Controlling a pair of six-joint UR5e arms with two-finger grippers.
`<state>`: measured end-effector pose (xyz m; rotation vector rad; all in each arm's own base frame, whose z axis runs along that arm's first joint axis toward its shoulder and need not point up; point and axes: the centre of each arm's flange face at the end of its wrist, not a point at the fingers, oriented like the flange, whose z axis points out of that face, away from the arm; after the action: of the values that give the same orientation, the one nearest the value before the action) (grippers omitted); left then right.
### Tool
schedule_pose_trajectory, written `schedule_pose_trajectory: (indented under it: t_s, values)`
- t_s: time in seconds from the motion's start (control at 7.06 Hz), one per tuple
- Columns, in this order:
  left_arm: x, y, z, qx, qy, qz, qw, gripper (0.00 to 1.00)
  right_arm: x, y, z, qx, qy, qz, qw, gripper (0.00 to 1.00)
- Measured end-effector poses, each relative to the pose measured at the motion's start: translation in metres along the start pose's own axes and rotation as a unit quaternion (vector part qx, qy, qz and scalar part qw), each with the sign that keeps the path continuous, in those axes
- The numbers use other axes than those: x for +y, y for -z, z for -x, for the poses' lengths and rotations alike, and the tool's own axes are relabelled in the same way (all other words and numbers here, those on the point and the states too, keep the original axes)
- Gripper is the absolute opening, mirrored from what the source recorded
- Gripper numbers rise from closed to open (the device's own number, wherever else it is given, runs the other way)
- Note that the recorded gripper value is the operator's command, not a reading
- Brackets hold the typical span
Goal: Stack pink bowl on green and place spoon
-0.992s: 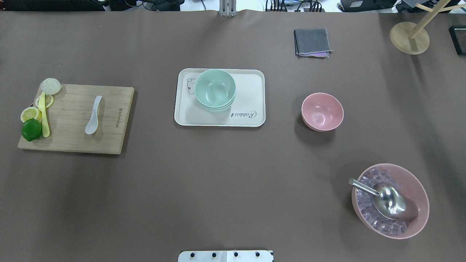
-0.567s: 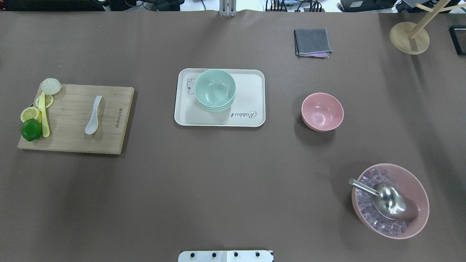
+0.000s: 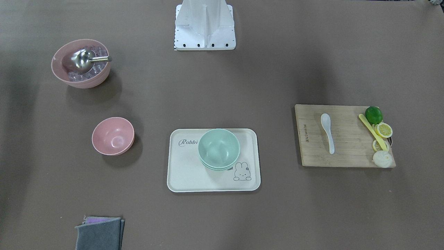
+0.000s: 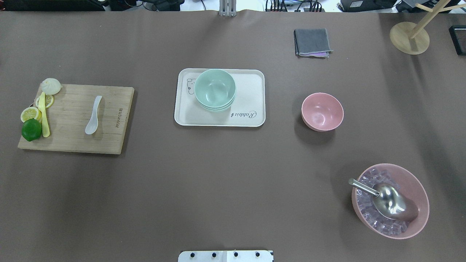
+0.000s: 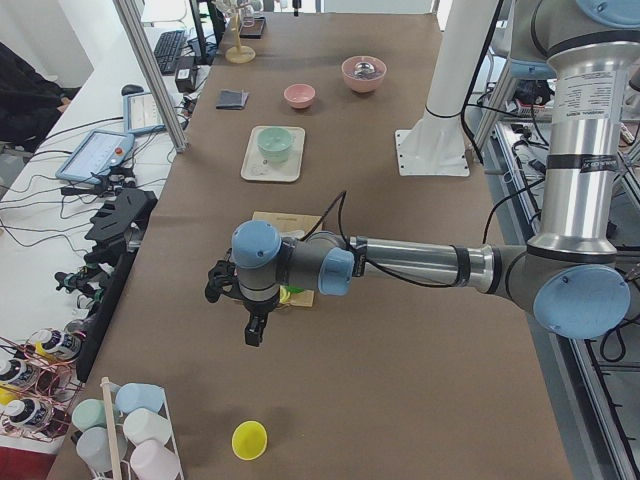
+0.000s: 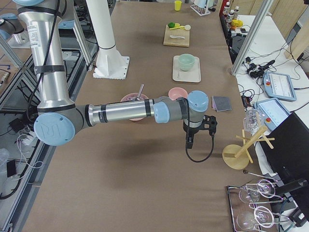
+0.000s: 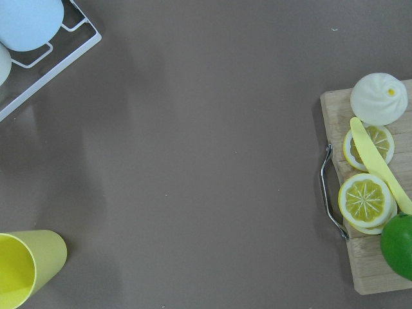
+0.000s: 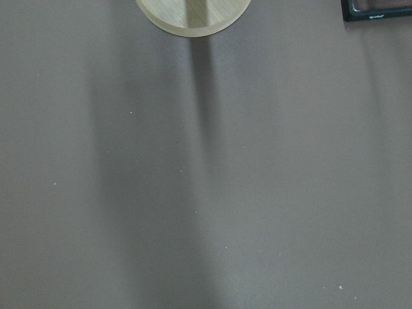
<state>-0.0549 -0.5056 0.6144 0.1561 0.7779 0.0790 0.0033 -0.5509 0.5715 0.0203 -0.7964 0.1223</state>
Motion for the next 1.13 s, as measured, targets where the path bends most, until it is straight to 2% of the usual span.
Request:
schedule_pose_trajectory:
  t_s: [0.28,0.57,0.85,1.13]
  values:
    - [0.0,0.001,-0.002,0.0,0.015,-0.004,0.9999,0.96,0.0,0.001,0.003,-0.001,0.002,-0.001,1.0,1.0]
    - [-0.003,0.002,-0.002,0.001,0.0,-0.022,0.9997,0.97,0.0,0.002,0.004,-0.003,0.002,-0.001,1.0,1.0]
    - [-0.001,-0.003,0.002,0.0,-0.026,-0.053,0.9983,0.98,0.0,0.002,0.005,-0.005,0.003,-0.001,1.0,1.0]
    - [-0.003,-0.009,0.008,0.0,-0.025,-0.056,0.9981,0.94,-0.001,0.004,0.009,-0.008,0.006,-0.002,0.9999,1.0]
